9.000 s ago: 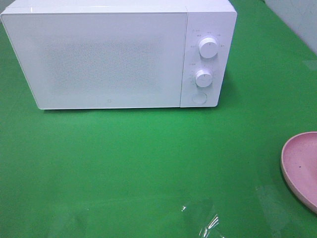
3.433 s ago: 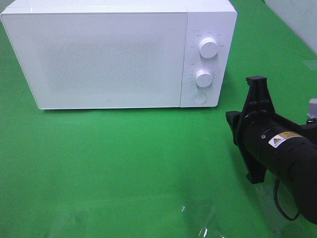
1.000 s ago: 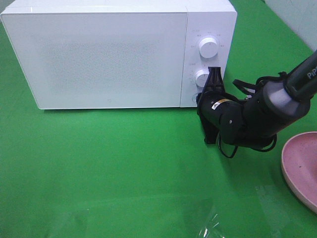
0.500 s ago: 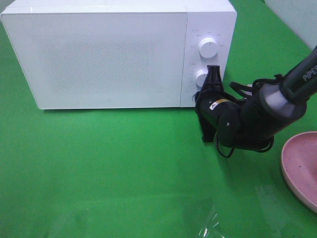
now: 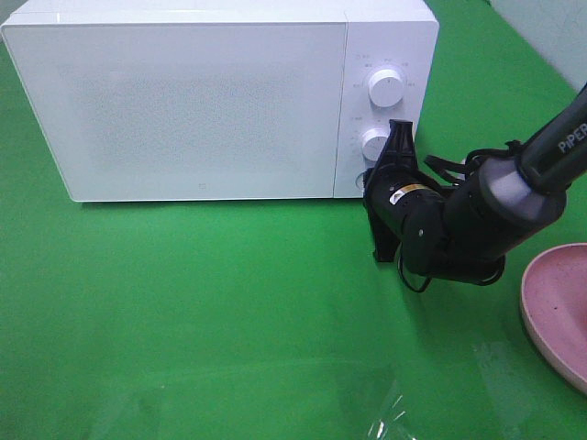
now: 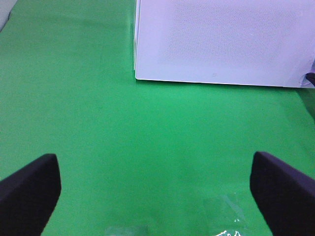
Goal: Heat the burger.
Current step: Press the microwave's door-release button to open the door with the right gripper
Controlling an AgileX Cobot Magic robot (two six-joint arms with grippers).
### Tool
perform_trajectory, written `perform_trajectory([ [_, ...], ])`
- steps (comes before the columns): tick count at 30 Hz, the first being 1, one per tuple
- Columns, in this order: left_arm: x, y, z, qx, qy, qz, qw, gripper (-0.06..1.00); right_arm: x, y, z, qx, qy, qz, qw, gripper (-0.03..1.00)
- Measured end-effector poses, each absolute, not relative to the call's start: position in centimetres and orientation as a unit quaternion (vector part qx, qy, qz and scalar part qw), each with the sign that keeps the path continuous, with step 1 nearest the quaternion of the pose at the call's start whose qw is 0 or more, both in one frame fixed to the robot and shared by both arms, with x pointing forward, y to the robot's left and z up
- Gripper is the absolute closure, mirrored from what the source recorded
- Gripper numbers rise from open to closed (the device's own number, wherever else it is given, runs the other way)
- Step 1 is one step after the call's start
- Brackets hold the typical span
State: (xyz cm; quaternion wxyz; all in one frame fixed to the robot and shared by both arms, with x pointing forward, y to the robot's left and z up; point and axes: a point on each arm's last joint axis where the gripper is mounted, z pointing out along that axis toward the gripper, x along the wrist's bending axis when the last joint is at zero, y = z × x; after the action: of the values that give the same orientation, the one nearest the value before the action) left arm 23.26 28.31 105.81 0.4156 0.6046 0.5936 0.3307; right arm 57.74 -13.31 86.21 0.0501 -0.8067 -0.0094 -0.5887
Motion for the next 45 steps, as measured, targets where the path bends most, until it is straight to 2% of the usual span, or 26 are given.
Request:
perform_trajectory([
  [16, 23.3, 28.3, 105.8, 0.605, 0.594, 0.331, 0.416, -0.02, 59.1, -12.5, 84.8, -0.804, 0.013, -0.593, 0.043, 0.96],
  [45, 23.3, 28.3, 105.8, 0.605, 0.594, 0.331, 0.416, -0.02, 59.2, -12.2, 84.7, -0.807, 0.02, -0.589, 0.04, 0.96],
])
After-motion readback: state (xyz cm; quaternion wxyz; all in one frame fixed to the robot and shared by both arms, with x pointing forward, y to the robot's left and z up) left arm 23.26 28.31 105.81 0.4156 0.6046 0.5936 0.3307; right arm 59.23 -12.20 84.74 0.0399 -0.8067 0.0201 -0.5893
